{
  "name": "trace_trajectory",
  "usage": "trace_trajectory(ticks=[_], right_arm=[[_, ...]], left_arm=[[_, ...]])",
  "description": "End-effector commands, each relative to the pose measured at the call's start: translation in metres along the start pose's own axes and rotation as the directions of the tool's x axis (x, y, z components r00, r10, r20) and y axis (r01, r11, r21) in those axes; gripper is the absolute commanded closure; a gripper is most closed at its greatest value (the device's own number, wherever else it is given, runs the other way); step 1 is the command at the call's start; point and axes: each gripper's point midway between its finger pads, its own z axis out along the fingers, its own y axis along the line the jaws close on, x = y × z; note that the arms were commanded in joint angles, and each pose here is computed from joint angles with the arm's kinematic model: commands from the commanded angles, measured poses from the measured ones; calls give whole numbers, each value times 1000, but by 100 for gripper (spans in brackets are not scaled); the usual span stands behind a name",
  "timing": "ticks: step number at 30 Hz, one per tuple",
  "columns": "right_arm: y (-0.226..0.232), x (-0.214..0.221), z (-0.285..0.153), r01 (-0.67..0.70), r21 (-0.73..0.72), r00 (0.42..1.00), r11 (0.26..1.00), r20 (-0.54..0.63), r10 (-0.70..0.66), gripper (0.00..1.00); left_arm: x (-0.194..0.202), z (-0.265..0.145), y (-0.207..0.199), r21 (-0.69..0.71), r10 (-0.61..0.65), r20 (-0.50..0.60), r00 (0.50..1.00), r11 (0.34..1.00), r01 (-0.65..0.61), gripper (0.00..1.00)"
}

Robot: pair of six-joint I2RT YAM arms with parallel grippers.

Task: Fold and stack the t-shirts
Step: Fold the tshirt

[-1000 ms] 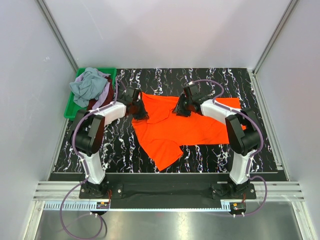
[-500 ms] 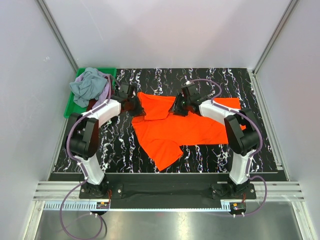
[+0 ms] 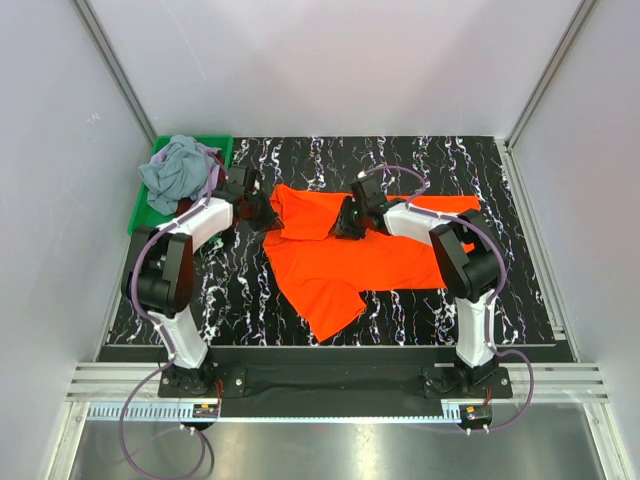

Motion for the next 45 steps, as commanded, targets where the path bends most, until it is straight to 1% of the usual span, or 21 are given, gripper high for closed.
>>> trace_trajectory(ticks=[1, 6, 10, 16, 23, 25, 27, 28, 30, 31, 33, 39, 45], right_arm=[[27, -14, 3, 36, -50, 998, 998, 53, -34, 67], [24, -14, 8, 37, -29, 997, 999, 62, -35, 70], [20, -21, 10, 44, -1, 995, 999, 92, -44, 67], [27, -26, 15, 49, -20, 994, 999, 94, -47, 63], [28, -28, 18, 47, -18, 994, 999, 98, -45, 63], [30, -28, 17, 50, -17, 994, 999, 96, -48, 65], [32, -31, 15, 55, -17, 994, 998, 101, -53, 70], [33, -32, 13, 55, -17, 993, 998, 103, -53, 78], [36, -35, 9, 58, -22, 992, 998, 115, -55, 87], [36, -37, 8, 57, -20, 991, 998, 119, -54, 95], [37, -38, 3, 58, -12, 991, 998, 124, -56, 100], [40, -39, -21, 83, 14, 990, 996, 110, -84, 100], [35, -31, -37, 130, 30, 988, 991, 81, -132, 100]], left_arm=[[-9, 1, -12, 51, 18, 16, 1000, 999, -19, 100], [-10, 7, -7, 42, 13, 6, 1000, 999, -13, 100], [-16, 8, -9, 48, 23, 22, 999, 999, -24, 100], [-26, 7, -20, 77, 51, 44, 998, 996, -54, 100], [-29, 4, -24, 91, 52, 56, 997, 994, -57, 100], [-28, 3, -26, 101, 50, 53, 997, 993, -55, 100], [-27, 1, -27, 105, 48, 53, 997, 993, -53, 100], [-29, -1, -28, 109, 47, 57, 997, 993, -53, 100], [-28, -4, -31, 116, 48, 58, 997, 992, -54, 100], [-29, -6, -32, 120, 48, 63, 997, 991, -55, 100], [-29, -8, -32, 115, 48, 62, 997, 992, -55, 100], [-29, -19, -21, 43, 68, 70, 995, 997, -71, 100], [-16, -29, -14, 27, 64, 53, 997, 998, -65, 100]])
